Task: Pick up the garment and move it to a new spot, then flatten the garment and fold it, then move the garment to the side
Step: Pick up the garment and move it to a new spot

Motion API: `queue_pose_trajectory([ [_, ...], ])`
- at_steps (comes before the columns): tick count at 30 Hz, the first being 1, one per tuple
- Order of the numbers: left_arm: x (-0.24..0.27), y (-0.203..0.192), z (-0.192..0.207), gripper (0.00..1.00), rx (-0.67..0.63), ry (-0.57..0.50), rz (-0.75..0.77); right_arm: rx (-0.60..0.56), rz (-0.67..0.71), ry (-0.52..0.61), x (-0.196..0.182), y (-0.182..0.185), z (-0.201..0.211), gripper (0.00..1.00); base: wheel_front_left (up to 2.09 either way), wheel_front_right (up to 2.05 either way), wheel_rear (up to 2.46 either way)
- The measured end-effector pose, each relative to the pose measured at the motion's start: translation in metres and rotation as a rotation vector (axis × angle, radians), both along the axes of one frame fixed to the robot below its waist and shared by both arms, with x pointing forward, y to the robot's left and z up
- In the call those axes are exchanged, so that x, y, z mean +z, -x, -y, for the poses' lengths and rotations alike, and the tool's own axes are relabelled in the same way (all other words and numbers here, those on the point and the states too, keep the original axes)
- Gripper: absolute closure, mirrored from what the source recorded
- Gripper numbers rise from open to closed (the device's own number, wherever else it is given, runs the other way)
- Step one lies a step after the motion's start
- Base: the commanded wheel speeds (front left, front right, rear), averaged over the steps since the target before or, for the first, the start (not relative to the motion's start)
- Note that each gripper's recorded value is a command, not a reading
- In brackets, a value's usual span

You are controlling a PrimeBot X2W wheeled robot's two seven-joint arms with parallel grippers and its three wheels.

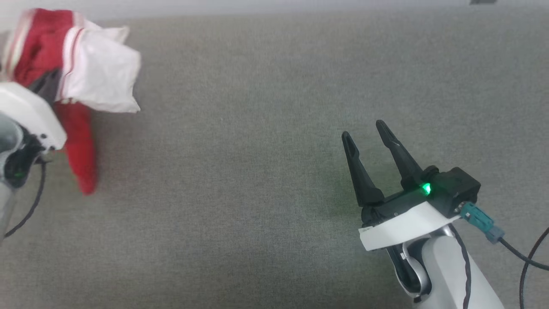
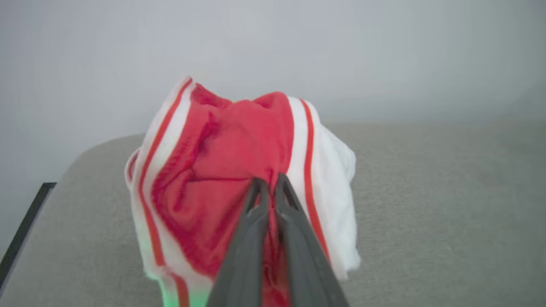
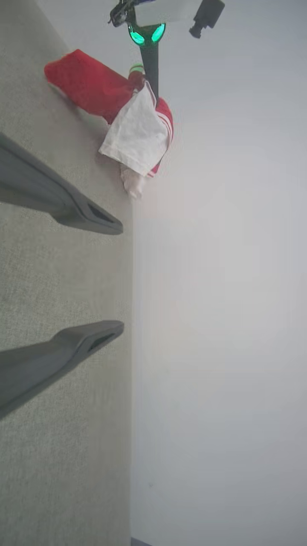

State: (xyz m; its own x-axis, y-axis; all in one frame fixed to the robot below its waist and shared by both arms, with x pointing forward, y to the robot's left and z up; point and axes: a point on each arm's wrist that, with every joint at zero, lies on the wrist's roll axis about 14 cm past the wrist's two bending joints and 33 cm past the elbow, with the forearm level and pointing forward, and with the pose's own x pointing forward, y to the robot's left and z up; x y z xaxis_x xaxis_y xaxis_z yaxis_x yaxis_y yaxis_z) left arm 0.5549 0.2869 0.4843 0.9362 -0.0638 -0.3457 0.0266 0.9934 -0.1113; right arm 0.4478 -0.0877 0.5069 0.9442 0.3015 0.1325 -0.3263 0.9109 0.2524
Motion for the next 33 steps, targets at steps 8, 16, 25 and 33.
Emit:
queue_pose_trajectory([
  [8, 0.076, -0.006, 0.115, 1.00, -0.371, -0.019, 0.185, -0.045, 0.038, -0.040, 0.022, 0.016, 0.016, 0.00, 0.00, 0.00, 0.00],
  [16, 0.127, 0.019, 0.271, 1.00, -0.814, 0.055, 0.277, -0.180, 0.038, -0.084, 0.028, 0.029, 0.063, 0.00, 0.00, 0.00, 0.00],
  [25, 0.164, 0.075, 0.424, 1.00, -1.248, 0.130, 0.356, -0.364, 0.018, -0.128, 0.025, 0.049, 0.125, 0.00, 0.00, 0.00, 0.00],
  [33, 0.091, 0.041, 0.422, 1.00, -1.261, -0.036, 0.178, -0.458, -0.014, -0.129, 0.016, 0.061, 0.154, 0.00, 0.00, 0.00, 0.00],
])
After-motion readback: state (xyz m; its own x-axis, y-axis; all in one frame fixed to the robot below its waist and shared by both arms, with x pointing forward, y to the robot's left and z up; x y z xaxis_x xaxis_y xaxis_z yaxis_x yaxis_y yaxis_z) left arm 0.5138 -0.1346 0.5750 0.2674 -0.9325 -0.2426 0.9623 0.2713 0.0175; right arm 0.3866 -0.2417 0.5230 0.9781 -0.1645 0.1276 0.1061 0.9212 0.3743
